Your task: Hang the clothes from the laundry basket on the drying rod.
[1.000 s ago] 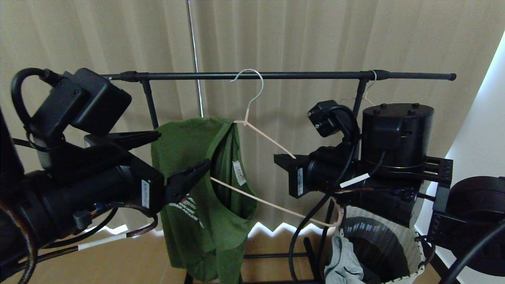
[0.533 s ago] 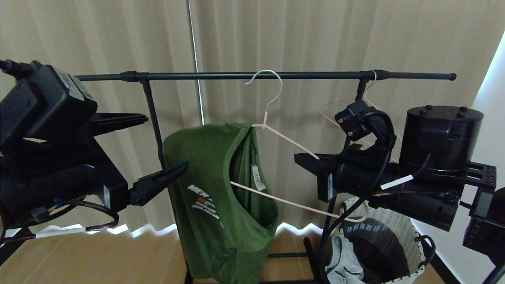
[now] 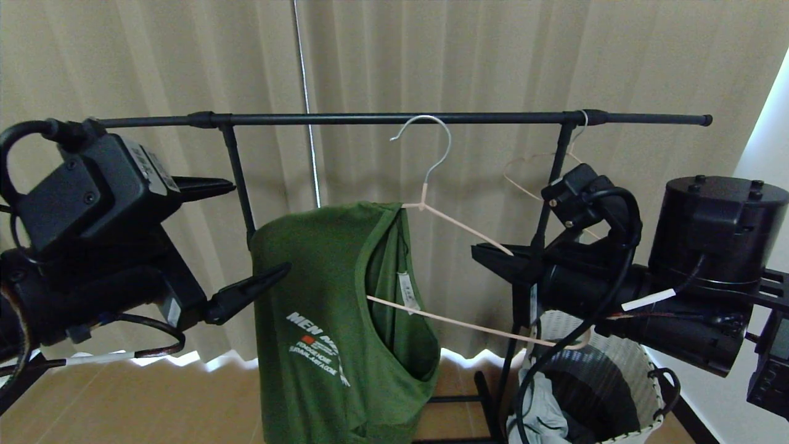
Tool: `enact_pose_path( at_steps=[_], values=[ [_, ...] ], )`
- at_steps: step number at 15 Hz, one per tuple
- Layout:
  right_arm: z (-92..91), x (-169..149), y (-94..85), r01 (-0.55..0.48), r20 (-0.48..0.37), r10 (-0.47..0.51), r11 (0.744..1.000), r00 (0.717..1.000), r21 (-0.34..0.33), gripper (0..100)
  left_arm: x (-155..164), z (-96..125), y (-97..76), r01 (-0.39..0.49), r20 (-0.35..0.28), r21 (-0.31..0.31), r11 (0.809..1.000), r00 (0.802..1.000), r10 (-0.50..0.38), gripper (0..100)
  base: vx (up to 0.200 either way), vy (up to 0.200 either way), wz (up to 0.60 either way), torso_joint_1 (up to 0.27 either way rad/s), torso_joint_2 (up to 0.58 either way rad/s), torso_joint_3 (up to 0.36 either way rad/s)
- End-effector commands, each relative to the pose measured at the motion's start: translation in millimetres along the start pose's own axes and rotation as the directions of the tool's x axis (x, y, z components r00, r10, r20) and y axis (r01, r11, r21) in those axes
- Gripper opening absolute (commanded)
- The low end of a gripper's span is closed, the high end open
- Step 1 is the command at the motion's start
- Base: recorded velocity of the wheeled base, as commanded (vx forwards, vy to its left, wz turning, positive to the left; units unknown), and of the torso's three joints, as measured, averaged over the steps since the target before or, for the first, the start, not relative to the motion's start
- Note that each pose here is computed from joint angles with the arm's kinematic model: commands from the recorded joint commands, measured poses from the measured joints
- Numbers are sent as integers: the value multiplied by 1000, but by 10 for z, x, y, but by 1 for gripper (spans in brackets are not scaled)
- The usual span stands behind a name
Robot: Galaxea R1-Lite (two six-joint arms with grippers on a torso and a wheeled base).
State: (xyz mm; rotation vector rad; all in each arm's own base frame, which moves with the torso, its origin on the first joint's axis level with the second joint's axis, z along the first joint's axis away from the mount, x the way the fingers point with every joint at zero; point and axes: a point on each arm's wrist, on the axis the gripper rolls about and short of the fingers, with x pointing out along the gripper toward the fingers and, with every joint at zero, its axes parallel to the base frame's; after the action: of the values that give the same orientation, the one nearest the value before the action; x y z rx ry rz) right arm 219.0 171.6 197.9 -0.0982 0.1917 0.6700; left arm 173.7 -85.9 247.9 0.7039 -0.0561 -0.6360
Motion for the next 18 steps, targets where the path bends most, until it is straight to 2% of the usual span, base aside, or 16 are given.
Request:
enact_pose_path(
  at_steps=[1, 3, 7, 11, 14, 18],
  values=[
    [-18, 8, 7, -13, -5, 13, 1000, 1000, -13, 0, 118, -51, -40, 56, -6, 22, 998, 998, -56, 100, 0, 0, 0, 0, 0, 0],
    [-11, 0, 16, -55, -1, 55, 998, 999, -22, 0, 255, -8, -76, 94, 20, 29, 995, 995, -95, 100, 0, 0, 0, 0, 0, 0],
    [-2, -5, 35, -138, 8, 138, 988, 990, -63, 0, 565, -11, -33, 71, 56, 38, 997, 996, -73, 100, 0, 0, 0, 0, 0, 0],
    [-20, -6, 46, -176, 74, 182, 981, 981, -80, 0, 607, -20, -34, 73, 53, 39, 997, 996, -75, 100, 0, 0, 0, 0, 0, 0],
    [-44, -12, 53, -200, 77, 212, 971, 974, -133, 0, 595, -14, -31, 69, 57, 40, 997, 996, -72, 100, 0, 0, 0, 0, 0, 0],
    [-52, -18, 54, -202, 76, 213, 970, 974, -136, 0, 594, -24, -40, 73, 53, 39, 997, 996, -75, 100, 0, 0, 0, 0, 0, 0]
  ],
)
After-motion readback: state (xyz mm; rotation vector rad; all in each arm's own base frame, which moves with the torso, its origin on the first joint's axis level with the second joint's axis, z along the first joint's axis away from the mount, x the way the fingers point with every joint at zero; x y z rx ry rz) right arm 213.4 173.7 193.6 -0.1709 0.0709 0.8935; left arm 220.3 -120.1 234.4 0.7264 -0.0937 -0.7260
